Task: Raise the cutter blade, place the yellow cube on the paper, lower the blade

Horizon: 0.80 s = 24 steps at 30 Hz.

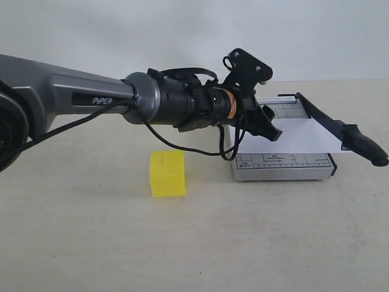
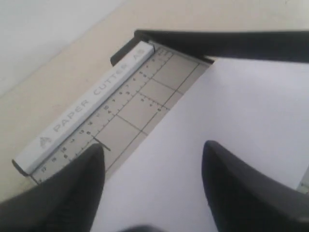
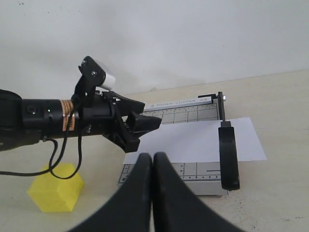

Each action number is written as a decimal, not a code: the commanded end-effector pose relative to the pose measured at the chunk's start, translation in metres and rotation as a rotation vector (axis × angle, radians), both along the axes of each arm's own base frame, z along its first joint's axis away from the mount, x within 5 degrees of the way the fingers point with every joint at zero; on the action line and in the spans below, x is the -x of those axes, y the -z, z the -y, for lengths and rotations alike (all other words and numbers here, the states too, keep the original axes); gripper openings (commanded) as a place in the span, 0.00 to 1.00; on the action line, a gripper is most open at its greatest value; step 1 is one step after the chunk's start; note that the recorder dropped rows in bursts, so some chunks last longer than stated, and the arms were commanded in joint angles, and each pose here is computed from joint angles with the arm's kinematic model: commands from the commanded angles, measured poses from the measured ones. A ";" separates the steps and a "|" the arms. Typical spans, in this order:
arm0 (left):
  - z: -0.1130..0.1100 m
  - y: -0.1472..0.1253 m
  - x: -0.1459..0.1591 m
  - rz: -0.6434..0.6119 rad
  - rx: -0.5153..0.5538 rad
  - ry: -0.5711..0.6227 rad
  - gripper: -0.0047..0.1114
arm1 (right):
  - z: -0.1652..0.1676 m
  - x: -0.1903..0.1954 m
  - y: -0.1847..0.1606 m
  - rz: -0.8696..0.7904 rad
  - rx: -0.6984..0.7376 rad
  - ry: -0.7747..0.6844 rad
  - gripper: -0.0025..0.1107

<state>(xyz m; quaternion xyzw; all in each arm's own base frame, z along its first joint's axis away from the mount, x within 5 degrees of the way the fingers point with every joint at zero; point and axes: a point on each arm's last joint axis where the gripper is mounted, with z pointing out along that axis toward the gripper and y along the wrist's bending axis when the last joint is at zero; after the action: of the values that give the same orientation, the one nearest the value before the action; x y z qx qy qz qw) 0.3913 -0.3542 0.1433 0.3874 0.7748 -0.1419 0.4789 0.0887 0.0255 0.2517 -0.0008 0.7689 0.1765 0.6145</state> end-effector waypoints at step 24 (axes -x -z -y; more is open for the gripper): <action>-0.120 -0.088 0.068 -0.366 -0.027 -0.579 0.69 | 0.000 0.000 0.001 0.003 0.008 -0.003 0.02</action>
<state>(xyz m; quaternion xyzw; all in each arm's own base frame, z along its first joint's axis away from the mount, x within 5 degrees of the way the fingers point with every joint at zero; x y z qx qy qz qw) 0.3290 -0.2443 0.2256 0.1501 0.9127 -0.0811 0.3712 0.0887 0.0255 0.2517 -0.0008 0.7689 0.1765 0.6145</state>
